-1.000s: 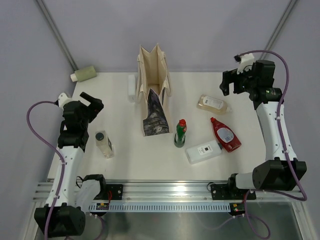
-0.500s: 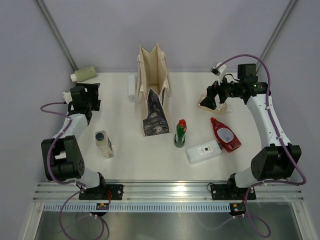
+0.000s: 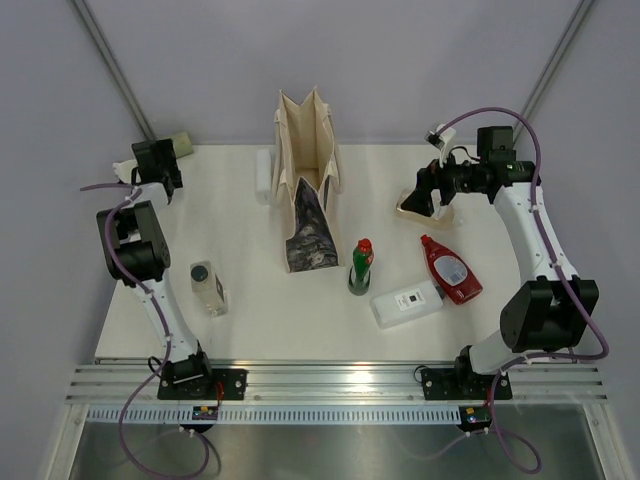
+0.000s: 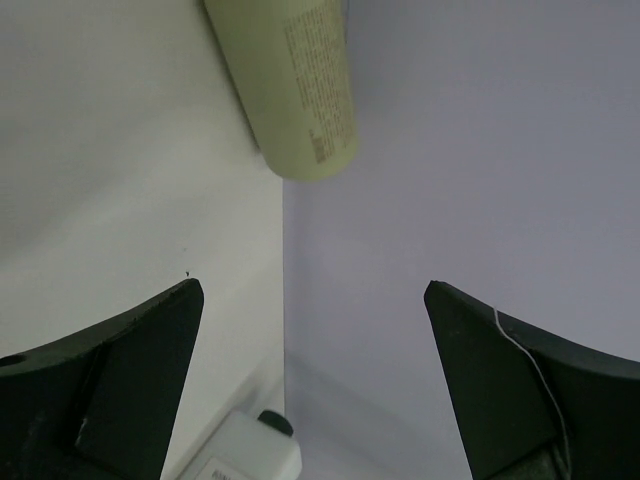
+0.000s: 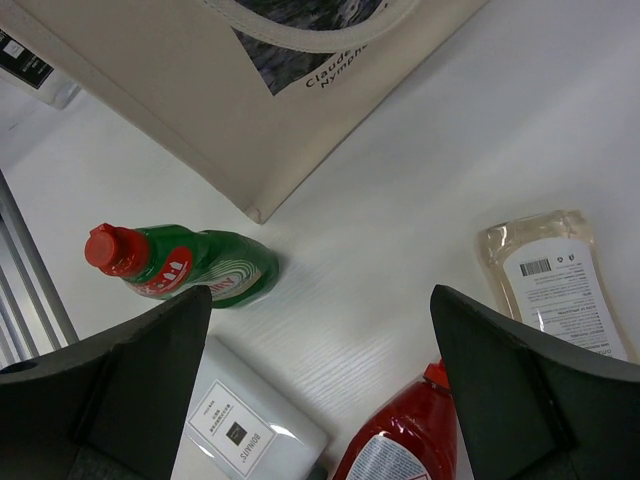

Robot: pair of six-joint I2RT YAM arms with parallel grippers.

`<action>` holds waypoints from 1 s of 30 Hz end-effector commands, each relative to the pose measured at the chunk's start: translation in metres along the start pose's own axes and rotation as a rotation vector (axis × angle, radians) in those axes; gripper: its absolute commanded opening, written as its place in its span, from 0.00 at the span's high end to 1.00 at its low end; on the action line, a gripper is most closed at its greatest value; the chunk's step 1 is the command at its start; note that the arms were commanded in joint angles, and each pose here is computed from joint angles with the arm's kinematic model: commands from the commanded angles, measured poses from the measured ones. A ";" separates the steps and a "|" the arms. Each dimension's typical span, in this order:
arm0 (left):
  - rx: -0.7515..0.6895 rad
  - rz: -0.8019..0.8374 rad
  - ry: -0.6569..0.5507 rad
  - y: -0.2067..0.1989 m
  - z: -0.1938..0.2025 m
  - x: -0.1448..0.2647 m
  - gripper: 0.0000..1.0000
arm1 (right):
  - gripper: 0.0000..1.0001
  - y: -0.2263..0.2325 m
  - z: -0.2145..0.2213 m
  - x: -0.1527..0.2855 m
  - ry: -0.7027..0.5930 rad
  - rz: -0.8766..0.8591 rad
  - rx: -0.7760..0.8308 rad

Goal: Place the personal care products into the canvas bag

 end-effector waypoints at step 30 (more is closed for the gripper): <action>0.286 -0.002 -0.206 0.031 -0.009 -0.176 0.30 | 0.00 -0.030 -0.008 0.001 0.039 0.002 -0.084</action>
Point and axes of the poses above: each gripper's point midway between its finger pads, its own x axis back along the fingers, its own y axis along the line the jaws close on, z = x × y, the point moved 5 cm from there along x, back along the fingers, and after that the axes turned 3 degrees about x, right-handed, at the moved point
